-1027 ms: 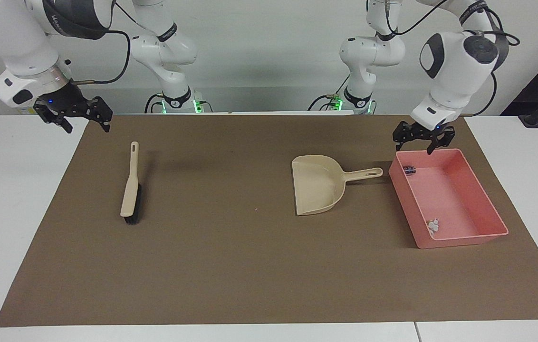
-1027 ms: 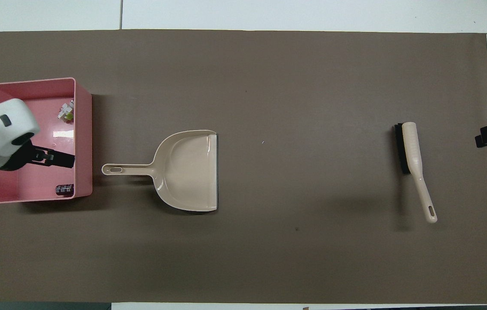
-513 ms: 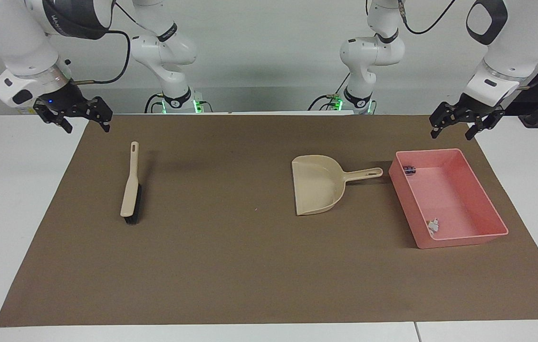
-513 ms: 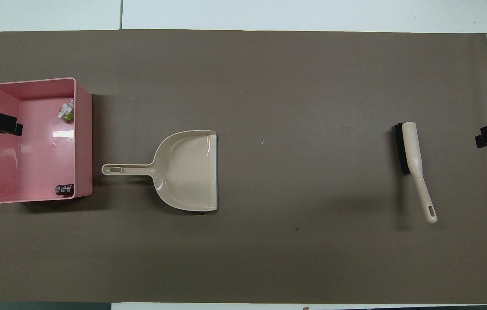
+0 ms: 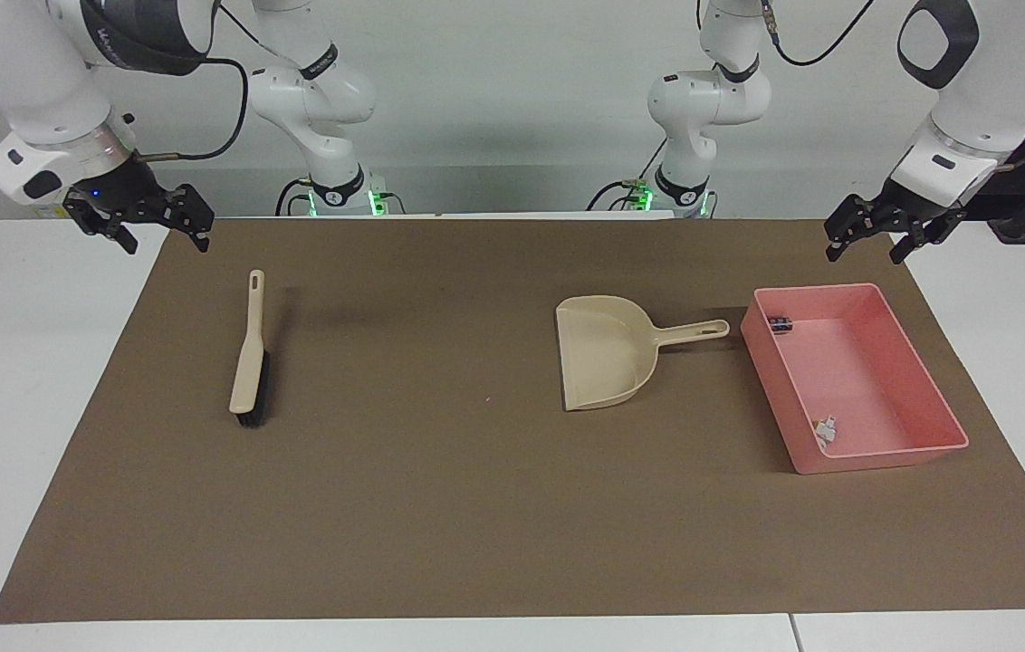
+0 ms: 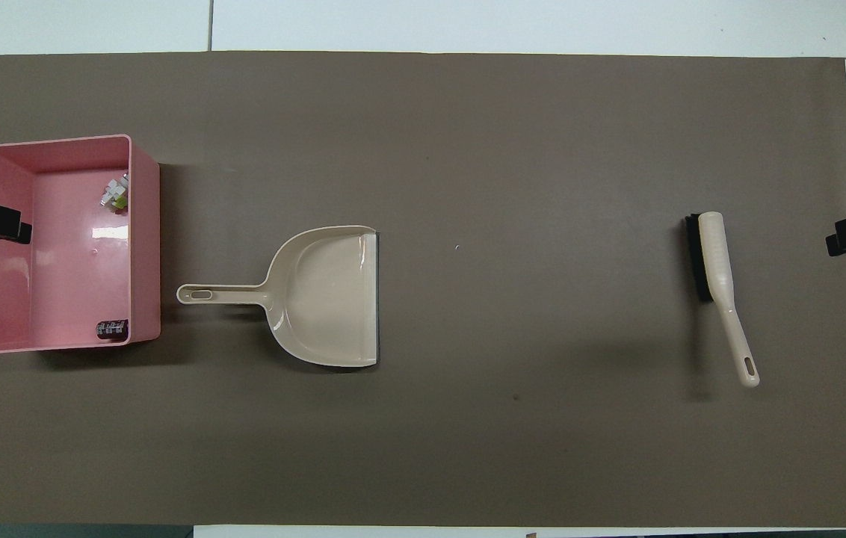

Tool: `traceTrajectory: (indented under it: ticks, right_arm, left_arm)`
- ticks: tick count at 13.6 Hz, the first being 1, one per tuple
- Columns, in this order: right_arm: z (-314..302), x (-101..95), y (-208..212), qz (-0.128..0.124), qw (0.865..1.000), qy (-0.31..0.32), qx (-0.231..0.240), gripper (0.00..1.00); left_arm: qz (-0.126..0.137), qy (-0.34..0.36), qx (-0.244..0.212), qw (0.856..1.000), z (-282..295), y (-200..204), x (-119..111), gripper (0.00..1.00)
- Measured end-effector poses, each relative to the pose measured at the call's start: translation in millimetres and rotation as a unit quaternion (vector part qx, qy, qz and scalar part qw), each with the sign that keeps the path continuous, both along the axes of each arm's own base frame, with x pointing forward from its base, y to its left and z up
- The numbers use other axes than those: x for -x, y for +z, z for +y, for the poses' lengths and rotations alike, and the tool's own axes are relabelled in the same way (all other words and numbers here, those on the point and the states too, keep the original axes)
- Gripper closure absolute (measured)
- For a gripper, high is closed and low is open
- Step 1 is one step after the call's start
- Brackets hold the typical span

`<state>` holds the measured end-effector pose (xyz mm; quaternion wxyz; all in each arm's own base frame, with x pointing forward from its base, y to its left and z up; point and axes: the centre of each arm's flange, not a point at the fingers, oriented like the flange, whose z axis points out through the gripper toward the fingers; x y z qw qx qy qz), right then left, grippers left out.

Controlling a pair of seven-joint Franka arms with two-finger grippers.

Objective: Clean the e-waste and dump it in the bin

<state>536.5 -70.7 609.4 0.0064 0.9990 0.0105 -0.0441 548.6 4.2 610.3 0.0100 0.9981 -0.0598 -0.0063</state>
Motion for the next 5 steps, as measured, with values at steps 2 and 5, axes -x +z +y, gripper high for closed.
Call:
traceTrajectory:
  ticks: [2,5]
  right_arm:
    - [-0.1,0.0,0.0,0.000,1.000,0.000,0.000,0.01]
    - [-0.1,0.0,0.0,0.000,1.000,0.000,0.000,0.01]
  left_arm:
    - [0.001,0.008,0.000,1.000,-0.4,-0.1,0.1,0.02]
    - [0.001,0.021,0.000,1.000,-3.7,-0.2,0.2,0.02]
